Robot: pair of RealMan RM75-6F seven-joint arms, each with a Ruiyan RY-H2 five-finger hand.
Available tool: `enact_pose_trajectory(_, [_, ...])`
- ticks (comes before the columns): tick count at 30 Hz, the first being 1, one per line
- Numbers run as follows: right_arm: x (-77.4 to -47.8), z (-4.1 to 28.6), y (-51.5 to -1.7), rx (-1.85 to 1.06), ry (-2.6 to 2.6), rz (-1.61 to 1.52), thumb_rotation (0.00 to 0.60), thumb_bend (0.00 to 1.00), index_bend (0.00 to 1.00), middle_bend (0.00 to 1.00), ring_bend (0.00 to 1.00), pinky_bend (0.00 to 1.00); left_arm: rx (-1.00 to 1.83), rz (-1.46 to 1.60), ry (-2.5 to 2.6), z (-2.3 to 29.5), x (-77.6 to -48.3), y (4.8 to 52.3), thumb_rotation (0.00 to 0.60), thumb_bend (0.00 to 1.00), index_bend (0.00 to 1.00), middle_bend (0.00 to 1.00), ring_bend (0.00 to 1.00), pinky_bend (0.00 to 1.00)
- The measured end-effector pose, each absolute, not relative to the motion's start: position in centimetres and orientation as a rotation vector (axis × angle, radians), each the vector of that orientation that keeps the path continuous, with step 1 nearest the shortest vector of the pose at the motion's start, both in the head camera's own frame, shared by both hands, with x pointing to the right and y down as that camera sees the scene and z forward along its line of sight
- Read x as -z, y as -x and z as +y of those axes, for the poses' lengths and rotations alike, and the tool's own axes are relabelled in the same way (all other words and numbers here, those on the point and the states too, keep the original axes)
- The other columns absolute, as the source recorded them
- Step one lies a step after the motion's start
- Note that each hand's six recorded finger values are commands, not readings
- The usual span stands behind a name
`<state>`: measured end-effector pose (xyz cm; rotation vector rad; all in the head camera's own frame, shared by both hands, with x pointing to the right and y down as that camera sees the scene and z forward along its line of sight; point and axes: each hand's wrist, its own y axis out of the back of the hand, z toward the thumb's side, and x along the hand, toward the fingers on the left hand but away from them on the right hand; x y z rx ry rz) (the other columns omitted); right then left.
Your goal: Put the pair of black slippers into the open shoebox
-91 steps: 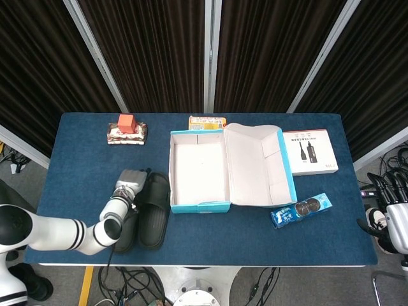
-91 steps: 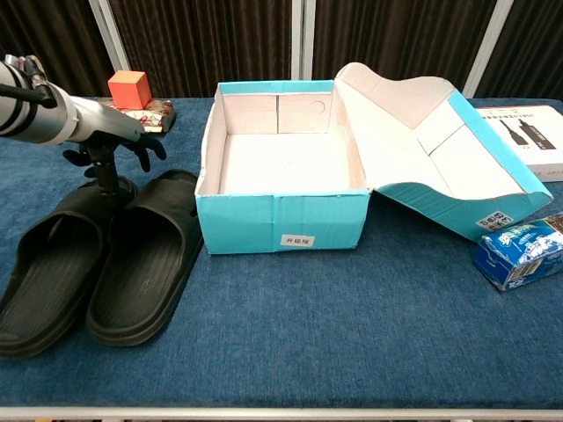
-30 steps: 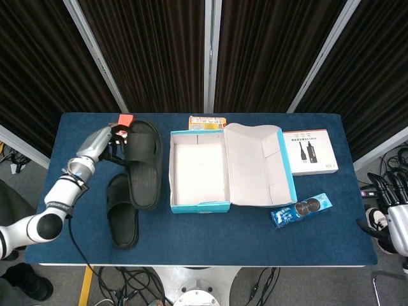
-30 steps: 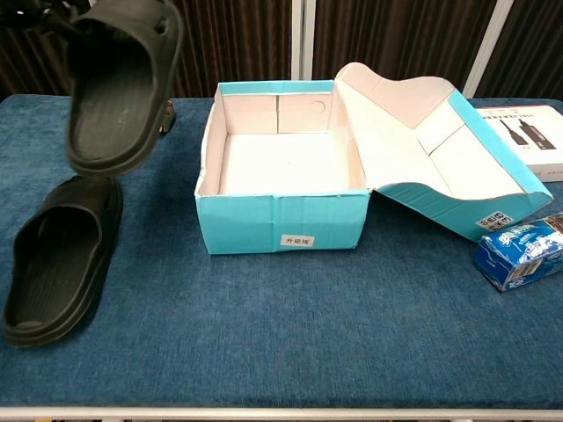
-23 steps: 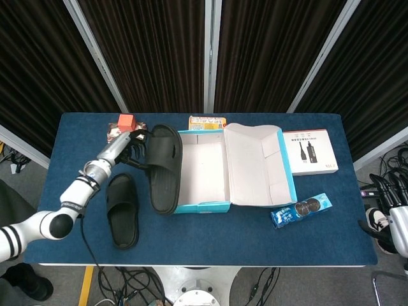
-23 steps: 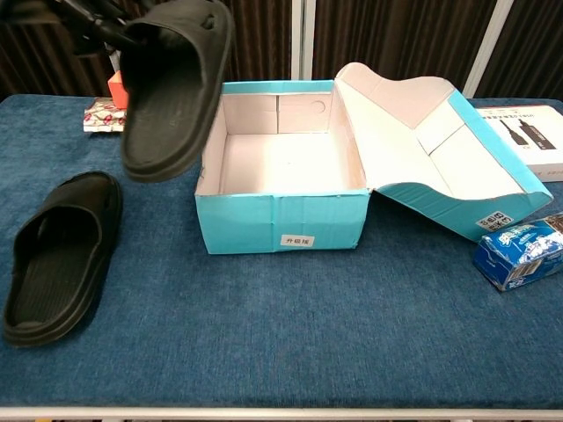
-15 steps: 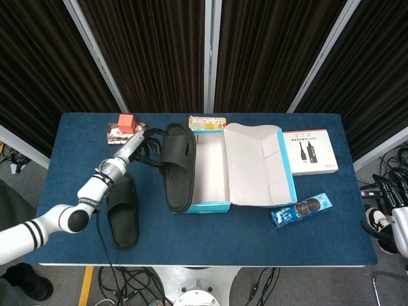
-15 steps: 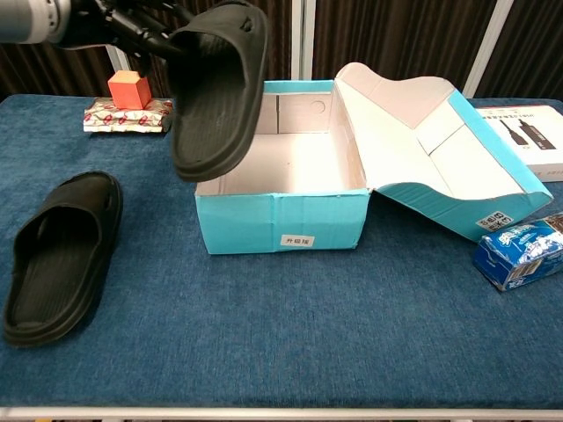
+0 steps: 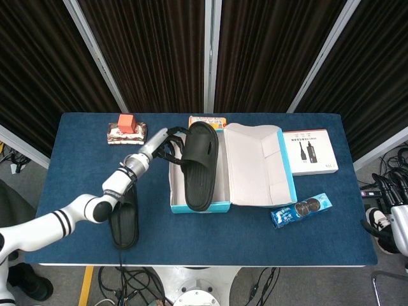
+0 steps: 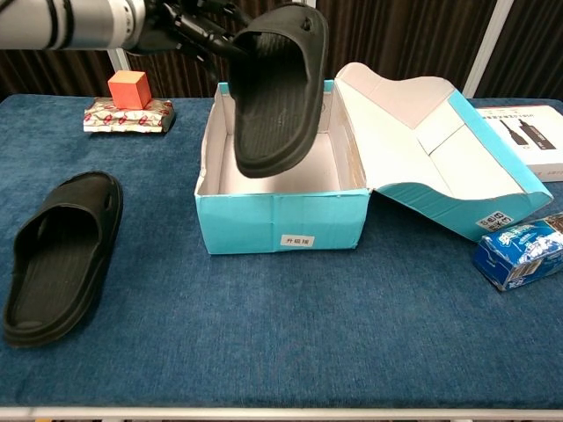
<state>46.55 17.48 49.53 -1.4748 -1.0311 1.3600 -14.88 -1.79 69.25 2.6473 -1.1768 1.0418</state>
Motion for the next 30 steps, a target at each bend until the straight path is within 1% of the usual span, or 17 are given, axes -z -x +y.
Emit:
enact_pose_trajectory(13, [-49.8,16.9,-46.6,-1.379,1.469,-1.021,0.600,0.03,0.00,0.14,0.00,0.00,-1.034,-1.256,-2.470,-3.0,-73.6,13.3,0.600,0.00,0.50,0.49,0.40,0.56])
enact_pose_trajectory(23, [-50.1,16.4,-45.9,-1.379,1.479,-0.994,0.600,0.03,0.00,0.14,0.00,0.00,-1.094,-1.248,-2.405,-1.7,-77.2,12.5,0.600,0.00,0.49,0.50,0.40,0.56])
enact_pose_trajectory(30, [-50.1,16.4,-45.6,-1.384,1.479,-0.987,0.600,0.03,0.00,0.14,0.00,0.00,-1.102,-1.224,-2.378,-0.5,-78.8,11.6,0.600,0.00,0.49,0.50,0.40,0.56])
